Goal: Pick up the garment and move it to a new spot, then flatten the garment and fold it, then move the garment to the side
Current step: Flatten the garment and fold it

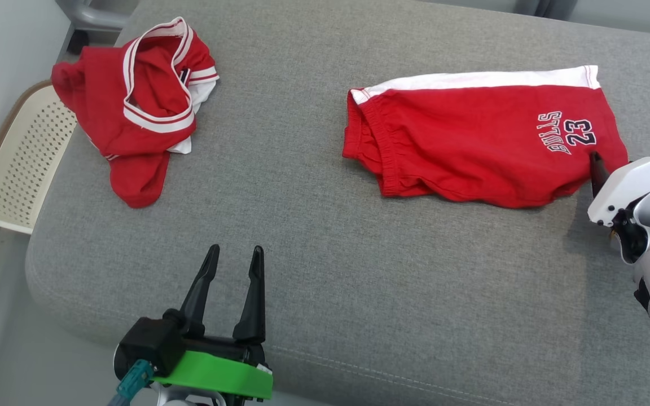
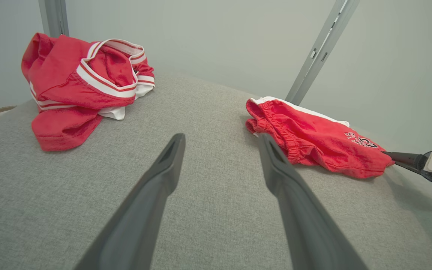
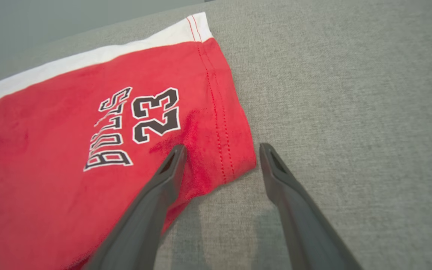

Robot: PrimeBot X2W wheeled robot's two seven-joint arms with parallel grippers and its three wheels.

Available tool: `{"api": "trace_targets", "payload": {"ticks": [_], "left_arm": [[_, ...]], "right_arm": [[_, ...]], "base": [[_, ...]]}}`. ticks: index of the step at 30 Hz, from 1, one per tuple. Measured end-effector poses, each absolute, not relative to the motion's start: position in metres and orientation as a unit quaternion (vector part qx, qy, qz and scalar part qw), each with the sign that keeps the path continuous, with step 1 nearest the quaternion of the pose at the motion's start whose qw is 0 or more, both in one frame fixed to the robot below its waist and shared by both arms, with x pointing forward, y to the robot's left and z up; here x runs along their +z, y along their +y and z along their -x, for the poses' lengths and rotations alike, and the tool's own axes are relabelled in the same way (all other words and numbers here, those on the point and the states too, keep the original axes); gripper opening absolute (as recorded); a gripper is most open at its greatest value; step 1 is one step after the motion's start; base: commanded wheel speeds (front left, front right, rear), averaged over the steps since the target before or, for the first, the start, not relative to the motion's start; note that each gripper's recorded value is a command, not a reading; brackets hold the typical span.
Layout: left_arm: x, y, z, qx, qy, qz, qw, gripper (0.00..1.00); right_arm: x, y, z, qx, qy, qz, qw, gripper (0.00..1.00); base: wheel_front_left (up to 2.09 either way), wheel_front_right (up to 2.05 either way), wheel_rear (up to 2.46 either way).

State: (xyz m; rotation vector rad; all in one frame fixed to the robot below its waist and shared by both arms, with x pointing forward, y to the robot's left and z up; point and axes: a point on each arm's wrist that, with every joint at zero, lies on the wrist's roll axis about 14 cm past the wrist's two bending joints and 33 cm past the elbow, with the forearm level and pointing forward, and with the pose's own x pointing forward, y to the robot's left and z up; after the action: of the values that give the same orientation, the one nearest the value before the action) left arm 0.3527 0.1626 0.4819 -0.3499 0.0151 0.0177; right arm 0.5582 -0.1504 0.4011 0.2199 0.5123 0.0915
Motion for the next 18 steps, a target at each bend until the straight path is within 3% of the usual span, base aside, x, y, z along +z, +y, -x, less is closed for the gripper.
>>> {"api": "trace_targets", "payload": {"ticks": [10, 11, 12, 16, 17, 18], "left_arm": [[0.469, 0.166, -0.348, 0.021, 0.027, 0.178, 0.983, 1.0], [0.469, 0.167, -0.347, 0.022, 0.028, 0.178, 0.983, 1.0], [0.469, 0.167, -0.347, 0.023, 0.028, 0.178, 0.983, 1.0], [0.468, 0.168, -0.346, 0.025, 0.029, 0.179, 0.983, 1.0], [0.468, 0.167, -0.346, 0.025, 0.028, 0.18, 0.983, 1.0], [0.468, 0.167, -0.346, 0.025, 0.028, 0.18, 0.983, 1.0]], "right_arm": [[0.381, -0.13, -0.558, 0.057, 0.297, -0.107, 0.947, 1.0], [0.382, -0.128, -0.559, 0.058, 0.296, -0.107, 0.947, 0.82], [0.382, -0.126, -0.56, 0.06, 0.297, -0.106, 0.947, 0.46], [0.384, -0.122, -0.561, 0.064, 0.295, -0.096, 0.948, 0.06], [0.386, -0.122, -0.561, 0.063, 0.293, -0.097, 0.949, 0.0], [0.387, -0.122, -0.561, 0.063, 0.291, -0.095, 0.95, 0.0]], "base": [[0.0, 0.0, 0.0], [0.0, 0.0, 0.0], [0.0, 0.0, 0.0], [0.0, 0.0, 0.0], [0.0, 0.0, 0.0], [0.0, 0.0, 0.0]]}}
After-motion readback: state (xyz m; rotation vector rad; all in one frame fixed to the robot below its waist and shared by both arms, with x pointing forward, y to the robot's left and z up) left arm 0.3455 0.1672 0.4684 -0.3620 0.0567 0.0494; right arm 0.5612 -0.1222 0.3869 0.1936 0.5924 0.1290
